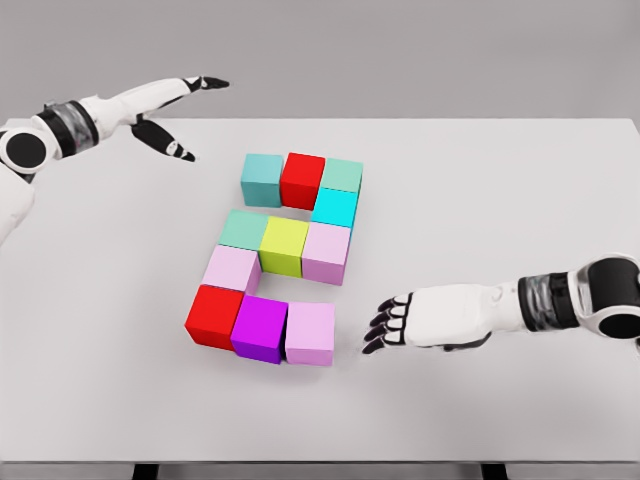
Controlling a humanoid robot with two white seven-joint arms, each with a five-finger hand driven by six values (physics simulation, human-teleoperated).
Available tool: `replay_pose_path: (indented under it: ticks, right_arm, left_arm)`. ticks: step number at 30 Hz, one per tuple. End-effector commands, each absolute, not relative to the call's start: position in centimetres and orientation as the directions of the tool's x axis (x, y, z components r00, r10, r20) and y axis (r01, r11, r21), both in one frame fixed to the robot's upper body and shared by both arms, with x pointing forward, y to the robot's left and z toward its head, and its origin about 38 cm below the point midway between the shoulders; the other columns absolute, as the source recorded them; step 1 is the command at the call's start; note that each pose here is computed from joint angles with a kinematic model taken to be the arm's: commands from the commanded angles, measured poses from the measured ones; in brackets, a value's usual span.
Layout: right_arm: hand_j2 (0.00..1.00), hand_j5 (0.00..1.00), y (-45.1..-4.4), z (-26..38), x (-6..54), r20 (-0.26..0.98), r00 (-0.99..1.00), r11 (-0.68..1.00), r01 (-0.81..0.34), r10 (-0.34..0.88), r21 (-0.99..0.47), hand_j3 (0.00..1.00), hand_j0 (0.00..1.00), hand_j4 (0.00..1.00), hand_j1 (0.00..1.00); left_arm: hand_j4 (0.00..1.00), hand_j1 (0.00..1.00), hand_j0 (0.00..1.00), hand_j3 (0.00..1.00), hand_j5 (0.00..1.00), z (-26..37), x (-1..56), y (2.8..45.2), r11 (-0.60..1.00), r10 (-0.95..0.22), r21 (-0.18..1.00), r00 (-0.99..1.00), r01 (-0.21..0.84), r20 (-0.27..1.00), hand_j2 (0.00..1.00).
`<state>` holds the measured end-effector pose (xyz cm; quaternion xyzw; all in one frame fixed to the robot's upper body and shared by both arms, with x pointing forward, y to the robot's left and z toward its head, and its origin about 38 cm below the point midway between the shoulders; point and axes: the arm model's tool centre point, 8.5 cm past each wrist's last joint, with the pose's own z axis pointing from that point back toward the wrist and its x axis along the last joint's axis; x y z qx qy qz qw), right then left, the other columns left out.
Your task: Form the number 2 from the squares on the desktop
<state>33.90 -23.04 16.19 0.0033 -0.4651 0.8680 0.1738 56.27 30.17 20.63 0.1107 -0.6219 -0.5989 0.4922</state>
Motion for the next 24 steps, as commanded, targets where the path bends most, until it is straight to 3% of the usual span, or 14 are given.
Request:
replay_pose_path:
  ticks: [1,6,12,24]
  right_arm:
    - [1.00,1.00,-26.2,22.5,36.7,0.069,-0.915,-0.407,-0.243,0.397,-0.880,1.00,1.00,1.00,1.00]
    - [1.00,1.00,-25.4,24.7,36.6,0.226,-0.908,-0.226,-0.317,0.352,-0.921,1.00,1.00,1.00,1.00]
    - [1.00,1.00,-26.0,24.6,36.5,0.230,-0.902,-0.228,-0.326,0.365,-0.918,1.00,1.00,1.00,1.00]
    - [1.00,1.00,-25.9,24.7,36.5,0.230,-0.903,-0.225,-0.324,0.363,-0.919,1.00,1.00,1.00,1.00]
  left_arm:
    - [1.00,1.00,1.00,1.00,1.00,21.3,56.0,32.3,0.267,-0.743,0.860,-0.475,0.436,0.471,1.00]
    - [1.00,1.00,1.00,1.00,1.00,21.6,55.7,34.5,0.279,-0.764,0.863,-0.447,0.421,0.465,1.00]
    - [1.00,1.00,1.00,1.00,1.00,21.0,55.1,36.4,0.275,-0.786,0.861,-0.416,0.427,0.457,1.00]
    - [1.00,1.00,1.00,1.00,1.00,20.0,54.8,36.1,0.263,-0.786,0.855,-0.414,0.447,0.458,1.00]
